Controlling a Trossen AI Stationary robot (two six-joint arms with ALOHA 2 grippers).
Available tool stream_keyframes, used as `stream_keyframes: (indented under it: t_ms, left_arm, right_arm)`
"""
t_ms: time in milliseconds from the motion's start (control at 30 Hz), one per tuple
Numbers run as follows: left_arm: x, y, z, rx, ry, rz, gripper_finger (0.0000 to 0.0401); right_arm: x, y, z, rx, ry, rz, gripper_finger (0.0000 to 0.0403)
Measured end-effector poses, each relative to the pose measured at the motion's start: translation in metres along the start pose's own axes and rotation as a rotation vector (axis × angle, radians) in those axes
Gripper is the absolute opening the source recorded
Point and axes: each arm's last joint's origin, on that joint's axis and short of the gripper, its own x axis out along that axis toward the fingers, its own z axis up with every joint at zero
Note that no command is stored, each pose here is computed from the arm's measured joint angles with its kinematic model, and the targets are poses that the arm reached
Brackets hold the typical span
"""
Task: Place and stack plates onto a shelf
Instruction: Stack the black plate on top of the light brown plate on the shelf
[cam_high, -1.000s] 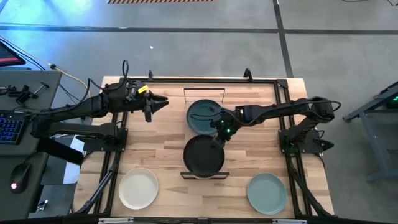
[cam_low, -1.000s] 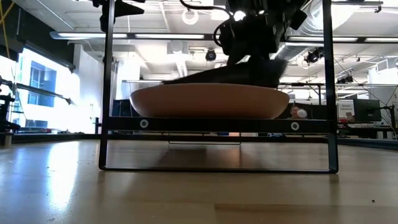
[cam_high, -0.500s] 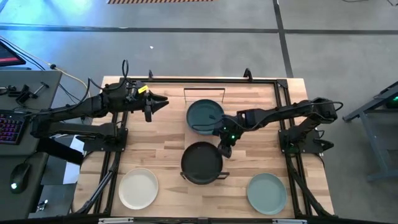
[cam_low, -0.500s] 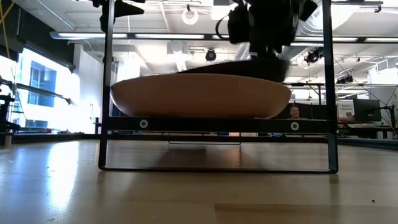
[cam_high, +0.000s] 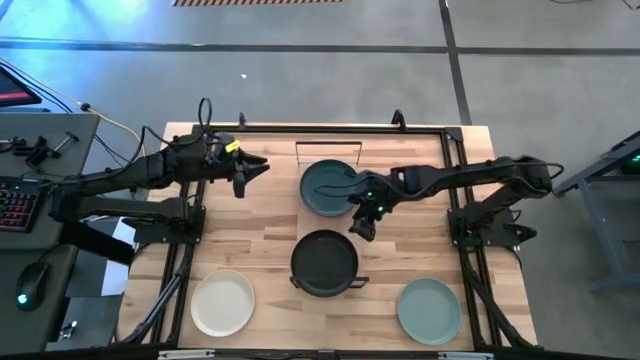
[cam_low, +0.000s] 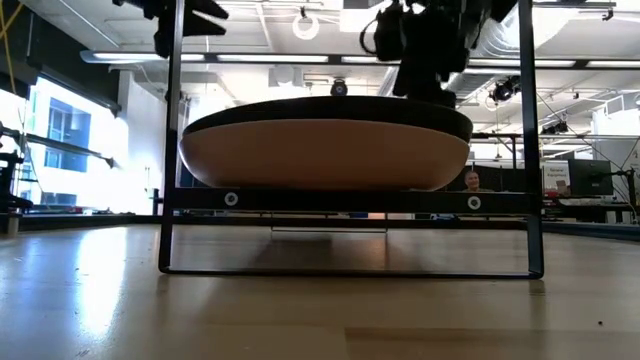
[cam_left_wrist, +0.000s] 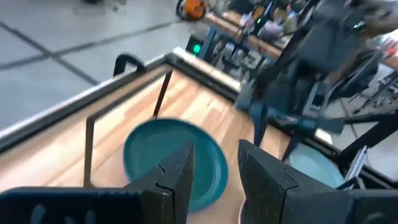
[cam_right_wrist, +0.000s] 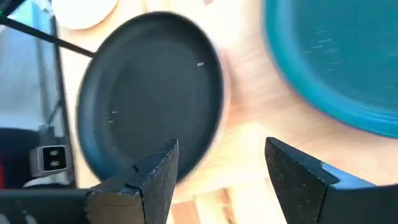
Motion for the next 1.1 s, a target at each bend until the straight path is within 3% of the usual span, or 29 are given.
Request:
stream_keyframes:
  t_ms: [133,300,500,600,767,967,1100]
  left_arm:
    - [0.003,-0.004,-0.010,-0.033,0.104,-0.025,0.0102]
    - [0.031,-0.021,-0.048,-0.016,0.333,-0.076,0.0014]
    - [0.057,-0.043,-0.112,-0.010,0.655,-0.117,0.0001]
    - [0.060,-0.054,-0.139,-0.039,0.754,-0.184,0.0001]
    - [0.068,-0.065,-0.170,-0.147,0.757,-0.334,0.0000]
    - [0.081,-0.062,-0.190,-0.180,0.793,-0.312,0.0000]
    - [0.091,-0.065,-0.201,-0.201,0.854,-0.412,0.0000]
  right_arm:
    - [-0.022,0.001,-0.006,-0.025,-0.038,-0.080,0.0222]
    - [-0.041,-0.003,-0.021,-0.021,-0.016,-0.172,0.0222]
    - [-0.041,-0.019,-0.055,0.081,0.003,-0.196,0.0222]
    - [-0.036,-0.026,-0.070,0.158,-0.027,-0.171,0.0222]
    - [-0.029,-0.026,-0.083,0.246,-0.083,-0.055,0.0222]
    - [-0.026,-0.018,-0.087,0.248,-0.087,-0.025,0.0222]
    - [-0.026,-0.017,-0.086,0.257,-0.103,-0.029,0.0222]
